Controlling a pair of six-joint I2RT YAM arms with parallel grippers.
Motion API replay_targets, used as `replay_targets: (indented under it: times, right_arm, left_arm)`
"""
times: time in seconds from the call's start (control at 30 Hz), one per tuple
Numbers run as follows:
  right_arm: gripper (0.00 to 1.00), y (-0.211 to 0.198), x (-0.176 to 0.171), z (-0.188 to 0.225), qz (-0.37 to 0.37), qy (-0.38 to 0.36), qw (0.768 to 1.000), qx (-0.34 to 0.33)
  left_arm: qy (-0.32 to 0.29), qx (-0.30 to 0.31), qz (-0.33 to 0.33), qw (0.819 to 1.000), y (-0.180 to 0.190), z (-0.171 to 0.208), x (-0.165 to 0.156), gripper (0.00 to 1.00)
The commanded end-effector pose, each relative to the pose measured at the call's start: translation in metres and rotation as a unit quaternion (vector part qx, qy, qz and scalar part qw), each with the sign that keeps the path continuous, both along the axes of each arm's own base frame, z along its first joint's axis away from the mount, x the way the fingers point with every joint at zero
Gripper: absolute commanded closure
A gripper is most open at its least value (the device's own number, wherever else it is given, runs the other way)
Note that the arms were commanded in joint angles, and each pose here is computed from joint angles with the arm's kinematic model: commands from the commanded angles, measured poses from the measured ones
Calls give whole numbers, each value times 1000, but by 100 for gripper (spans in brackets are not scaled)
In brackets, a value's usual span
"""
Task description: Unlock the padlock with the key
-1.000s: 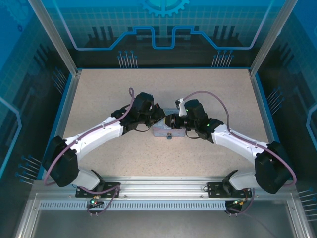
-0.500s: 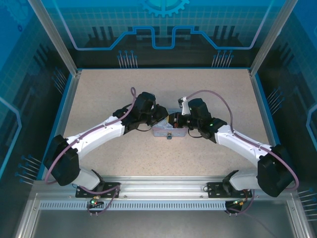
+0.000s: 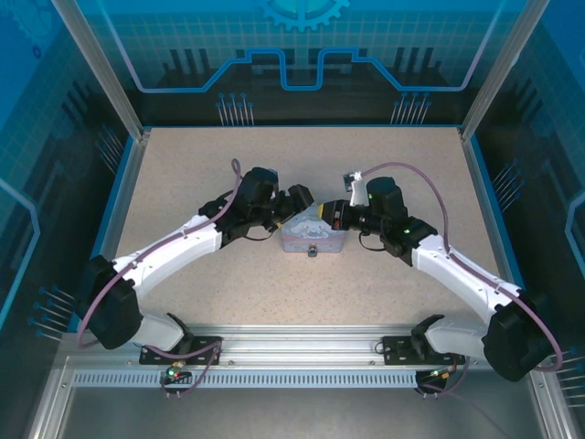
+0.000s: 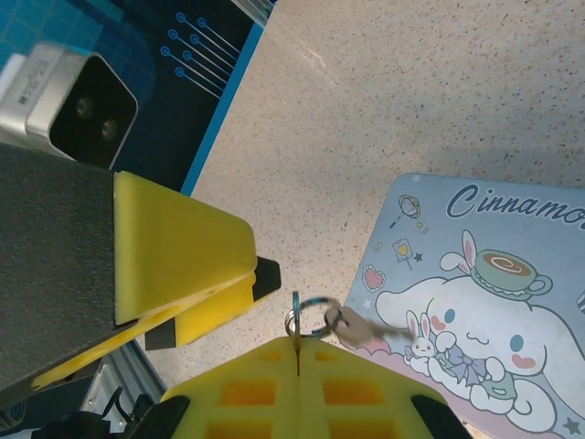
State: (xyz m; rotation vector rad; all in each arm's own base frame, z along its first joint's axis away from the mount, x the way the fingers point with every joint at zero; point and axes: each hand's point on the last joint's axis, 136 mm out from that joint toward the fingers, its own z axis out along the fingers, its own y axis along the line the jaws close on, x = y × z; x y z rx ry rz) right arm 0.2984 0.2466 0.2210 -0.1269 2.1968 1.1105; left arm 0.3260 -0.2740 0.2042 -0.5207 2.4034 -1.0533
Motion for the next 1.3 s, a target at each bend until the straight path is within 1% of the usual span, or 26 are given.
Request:
replay_targets:
  times: [0.0, 0.23, 0.4, 0.53, 0.67, 0.77, 0.83, 0.87, 0.97, 1.17, 1.27]
  right_arm:
    - [100, -2, -7, 0, 12, 12, 1000, 9]
    - [100, 0, -7, -3, 8, 26, 999, 22]
    - [100, 5, -4, -6, 7, 36, 999, 31]
    - [100, 11, -1, -2, 9, 36, 999, 37]
    - [100, 20, 1, 4, 15, 30, 999, 40]
    - [100, 26, 2, 8, 18, 28, 999, 41]
    - [100, 30, 0, 8, 22, 29, 998, 42]
    - [100, 33, 1, 18, 25, 19, 998, 47]
    - [100, 40, 0, 25, 31, 13, 998, 50]
    - [100, 46, -6, 21, 38, 16, 998, 45]
    - [100, 47, -9, 13, 38, 23, 998, 45]
  left_arm:
    - [6, -55, 6, 998, -5, 9, -5, 12]
    - [27, -156, 46, 986, -10, 22, -5, 8]
    - [61, -222, 86, 969, -10, 29, -5, 6]
    - [92, -261, 112, 954, -12, 28, -3, 6]
    - [109, -265, 127, 950, -11, 23, -2, 5]
    - [123, -263, 136, 947, -12, 15, -1, 5]
    - [134, -271, 143, 942, -13, 7, 0, 4]
    - [140, -277, 145, 940, -15, 3, 1, 5]
    - [149, -285, 144, 936, -20, -3, 5, 5]
    - [146, -312, 149, 927, -28, -3, 16, 4]
    - [139, -333, 149, 921, -33, 4, 25, 4]
